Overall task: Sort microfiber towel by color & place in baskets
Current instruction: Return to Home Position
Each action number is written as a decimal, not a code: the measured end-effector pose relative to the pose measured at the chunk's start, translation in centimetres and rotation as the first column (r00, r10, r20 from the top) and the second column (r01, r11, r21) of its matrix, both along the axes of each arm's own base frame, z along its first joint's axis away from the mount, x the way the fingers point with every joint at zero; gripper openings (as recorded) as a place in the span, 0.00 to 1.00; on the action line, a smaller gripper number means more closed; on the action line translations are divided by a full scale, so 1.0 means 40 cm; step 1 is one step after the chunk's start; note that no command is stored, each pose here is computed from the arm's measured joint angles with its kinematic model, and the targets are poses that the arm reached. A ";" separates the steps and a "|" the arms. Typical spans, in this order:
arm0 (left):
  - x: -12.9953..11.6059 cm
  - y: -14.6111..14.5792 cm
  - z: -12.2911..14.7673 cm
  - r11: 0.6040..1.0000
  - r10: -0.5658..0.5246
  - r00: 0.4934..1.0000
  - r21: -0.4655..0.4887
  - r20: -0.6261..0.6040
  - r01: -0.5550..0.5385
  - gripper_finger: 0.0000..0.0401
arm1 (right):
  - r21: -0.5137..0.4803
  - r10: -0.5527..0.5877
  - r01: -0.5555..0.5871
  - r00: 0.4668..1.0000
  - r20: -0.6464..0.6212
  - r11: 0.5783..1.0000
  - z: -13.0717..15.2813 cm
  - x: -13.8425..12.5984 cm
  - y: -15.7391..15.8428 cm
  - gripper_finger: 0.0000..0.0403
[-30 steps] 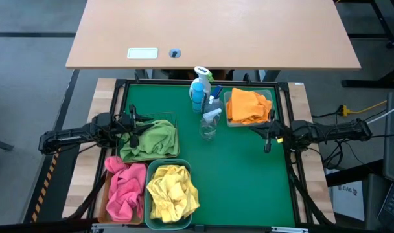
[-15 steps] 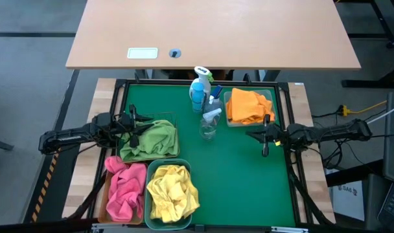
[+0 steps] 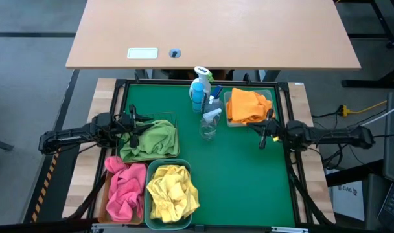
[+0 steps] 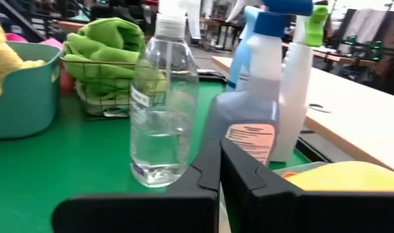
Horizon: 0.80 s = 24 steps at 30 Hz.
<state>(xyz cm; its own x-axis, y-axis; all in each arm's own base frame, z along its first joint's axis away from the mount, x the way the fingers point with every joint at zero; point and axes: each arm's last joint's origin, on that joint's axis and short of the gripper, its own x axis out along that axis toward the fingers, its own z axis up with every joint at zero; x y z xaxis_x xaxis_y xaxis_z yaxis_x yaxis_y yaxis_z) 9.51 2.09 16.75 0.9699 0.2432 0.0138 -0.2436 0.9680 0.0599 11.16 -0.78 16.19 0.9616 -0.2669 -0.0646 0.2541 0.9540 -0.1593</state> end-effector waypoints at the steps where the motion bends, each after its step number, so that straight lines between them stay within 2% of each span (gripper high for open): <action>1: 0.000 0.000 0.000 1.000 0.000 1.000 0.000 0.000 0.000 0.27 | 0.003 0.013 -0.013 1.000 0.003 1.000 0.001 0.000 -0.004 0.01; 7: 0.000 0.000 0.000 1.000 0.000 1.000 0.000 0.000 0.000 0.27 | 0.068 0.120 -0.120 0.993 0.009 0.990 -0.003 -0.015 -0.016 0.01; 9: 0.000 0.000 0.000 1.000 0.000 1.000 0.000 0.000 0.000 0.27 | 0.080 0.121 -0.123 0.992 0.019 0.989 -0.003 -0.025 -0.016 0.01; 13: 0.000 0.000 0.000 1.000 0.000 1.000 -0.001 0.000 0.000 0.27 | 0.077 0.138 -0.149 0.982 0.128 0.986 0.019 -0.038 -0.013 0.01; 24: 0.000 0.000 0.000 1.000 0.000 1.000 -0.001 0.001 0.000 0.27 | 0.083 0.136 -0.146 0.984 0.112 0.986 0.014 -0.038 -0.013 0.01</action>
